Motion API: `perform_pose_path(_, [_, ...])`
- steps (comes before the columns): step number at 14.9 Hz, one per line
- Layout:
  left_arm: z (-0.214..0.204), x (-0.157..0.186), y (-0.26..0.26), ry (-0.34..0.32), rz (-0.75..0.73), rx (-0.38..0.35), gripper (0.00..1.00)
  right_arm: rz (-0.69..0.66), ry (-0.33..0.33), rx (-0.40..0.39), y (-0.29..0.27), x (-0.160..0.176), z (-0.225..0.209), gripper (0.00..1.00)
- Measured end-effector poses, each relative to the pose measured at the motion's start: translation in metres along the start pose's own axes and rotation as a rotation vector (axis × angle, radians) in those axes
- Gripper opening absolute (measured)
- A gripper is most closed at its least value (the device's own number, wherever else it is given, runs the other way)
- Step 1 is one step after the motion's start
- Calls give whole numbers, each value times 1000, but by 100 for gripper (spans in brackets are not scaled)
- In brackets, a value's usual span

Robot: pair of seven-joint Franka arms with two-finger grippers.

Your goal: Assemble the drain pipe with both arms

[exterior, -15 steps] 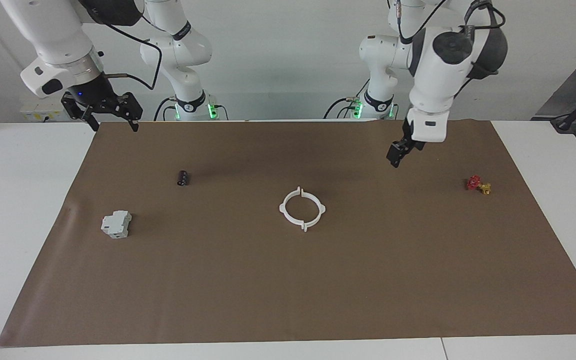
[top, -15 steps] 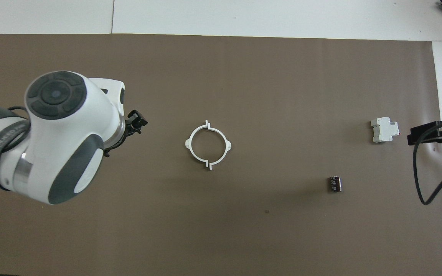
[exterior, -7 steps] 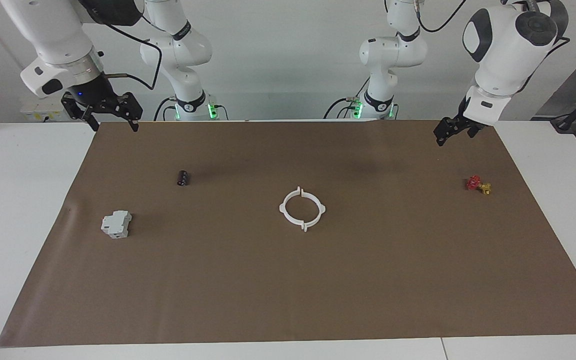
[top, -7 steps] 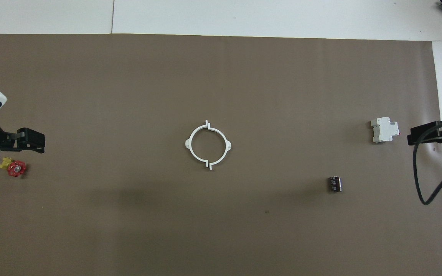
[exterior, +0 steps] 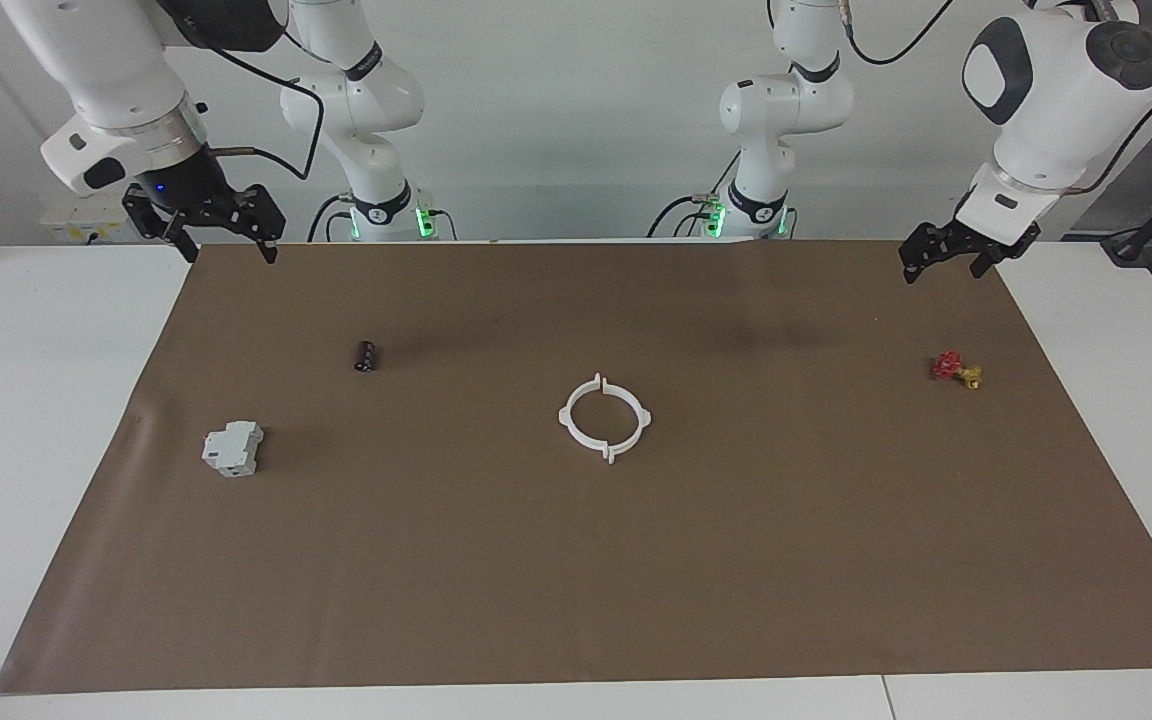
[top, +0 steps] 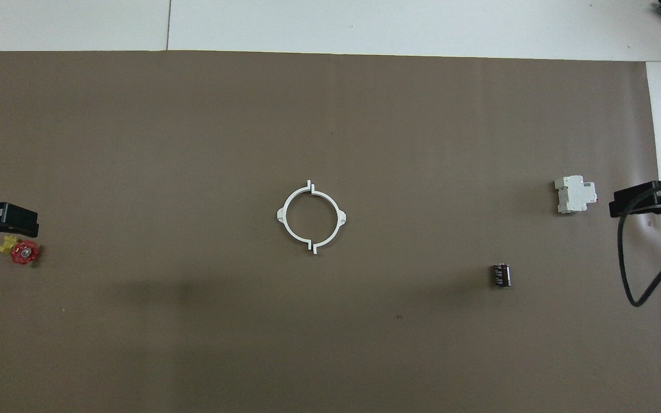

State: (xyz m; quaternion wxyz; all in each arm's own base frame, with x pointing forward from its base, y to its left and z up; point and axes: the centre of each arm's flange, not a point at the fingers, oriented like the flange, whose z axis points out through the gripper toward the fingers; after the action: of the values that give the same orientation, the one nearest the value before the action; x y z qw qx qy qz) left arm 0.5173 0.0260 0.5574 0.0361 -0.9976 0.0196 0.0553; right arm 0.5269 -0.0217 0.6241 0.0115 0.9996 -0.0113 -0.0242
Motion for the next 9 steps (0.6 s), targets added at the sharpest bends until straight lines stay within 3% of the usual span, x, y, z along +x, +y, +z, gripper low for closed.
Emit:
perform_pose_path(4, [3,4,6,24,-56,-4,100,0,0,0,0,0,0,100])
perform_pose_path(9, [-2,8,7,69,-77,-66,100,0,0,0,0,0,0,100])
